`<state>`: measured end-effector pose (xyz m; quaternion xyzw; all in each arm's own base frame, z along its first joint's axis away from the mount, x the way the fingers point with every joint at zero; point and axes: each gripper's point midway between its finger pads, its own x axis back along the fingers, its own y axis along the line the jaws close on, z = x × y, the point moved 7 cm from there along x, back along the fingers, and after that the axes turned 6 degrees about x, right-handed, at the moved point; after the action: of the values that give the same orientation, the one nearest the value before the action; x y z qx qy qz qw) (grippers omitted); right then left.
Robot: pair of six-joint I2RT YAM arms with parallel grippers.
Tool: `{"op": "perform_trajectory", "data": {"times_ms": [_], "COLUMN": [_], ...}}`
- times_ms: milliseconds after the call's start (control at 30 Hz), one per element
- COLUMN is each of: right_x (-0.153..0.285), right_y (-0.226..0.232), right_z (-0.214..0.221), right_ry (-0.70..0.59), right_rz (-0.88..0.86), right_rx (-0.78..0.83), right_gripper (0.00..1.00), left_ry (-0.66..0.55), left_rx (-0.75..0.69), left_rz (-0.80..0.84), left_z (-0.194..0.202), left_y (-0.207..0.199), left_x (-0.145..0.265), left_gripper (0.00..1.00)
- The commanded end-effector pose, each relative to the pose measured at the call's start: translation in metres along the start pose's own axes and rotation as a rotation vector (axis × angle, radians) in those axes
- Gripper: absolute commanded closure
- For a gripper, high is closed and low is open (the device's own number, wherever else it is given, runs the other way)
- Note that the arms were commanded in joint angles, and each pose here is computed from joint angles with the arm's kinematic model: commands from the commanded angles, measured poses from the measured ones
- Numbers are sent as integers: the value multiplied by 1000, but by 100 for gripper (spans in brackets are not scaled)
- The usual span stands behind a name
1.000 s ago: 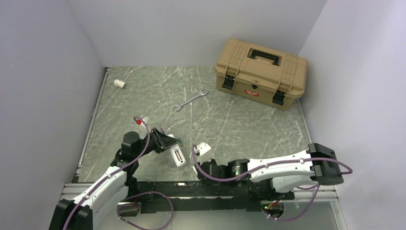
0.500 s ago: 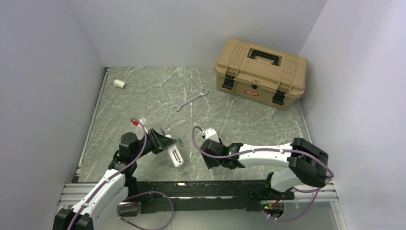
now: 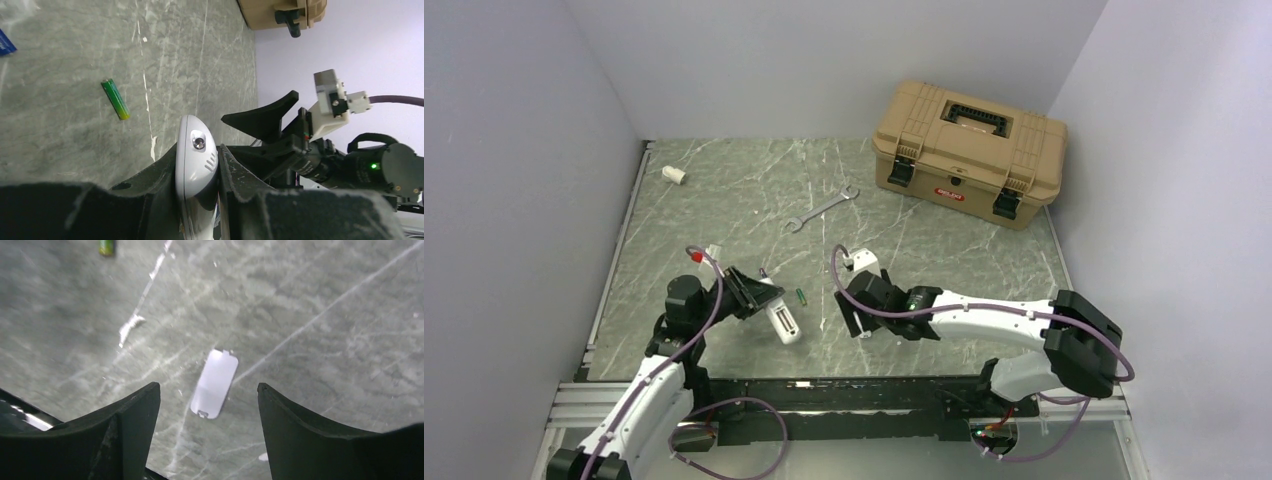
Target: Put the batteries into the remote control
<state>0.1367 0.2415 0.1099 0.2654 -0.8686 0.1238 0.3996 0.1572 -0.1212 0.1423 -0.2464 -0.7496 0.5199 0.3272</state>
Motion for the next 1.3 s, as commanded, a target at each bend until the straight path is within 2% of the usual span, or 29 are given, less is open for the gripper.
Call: {"op": "perform_trajectory", "data": {"times_ms": [0,200,367,567,667,800,1267], "right_x": [2,-26,-53,-71,-80,-87,-105], "right_y": [11,31,45,59,65,70,80], "right_z": [-46,-70,-86,-99,-102,-103,-98], "right_ry": [-112,-105,-57,-57,-41,-31,47], "right_rz": [-83,-212,-207,-220,-226,-226,-162], "right_rx": [21,41,16,-39,-49,-63,-22], "right_gripper": [26,27,31,38,46,51,67], "left_ry": [-33,-101,-140,-131,-128,-126,-103], "left_rx": [-71,-133,-157,-144,-142,-148,-129], "left_rz": [34,-55,-97,-100,-99,-94,-68], "left_z": [-14,-28,-34,-32,-32,-33,-30], "left_y": [-19,-18,-18,-11,-9,-10,-4], "left_x": [8,24,35,37,38,40,41], "left_gripper": [100,100,100,100,100,100,100]}}
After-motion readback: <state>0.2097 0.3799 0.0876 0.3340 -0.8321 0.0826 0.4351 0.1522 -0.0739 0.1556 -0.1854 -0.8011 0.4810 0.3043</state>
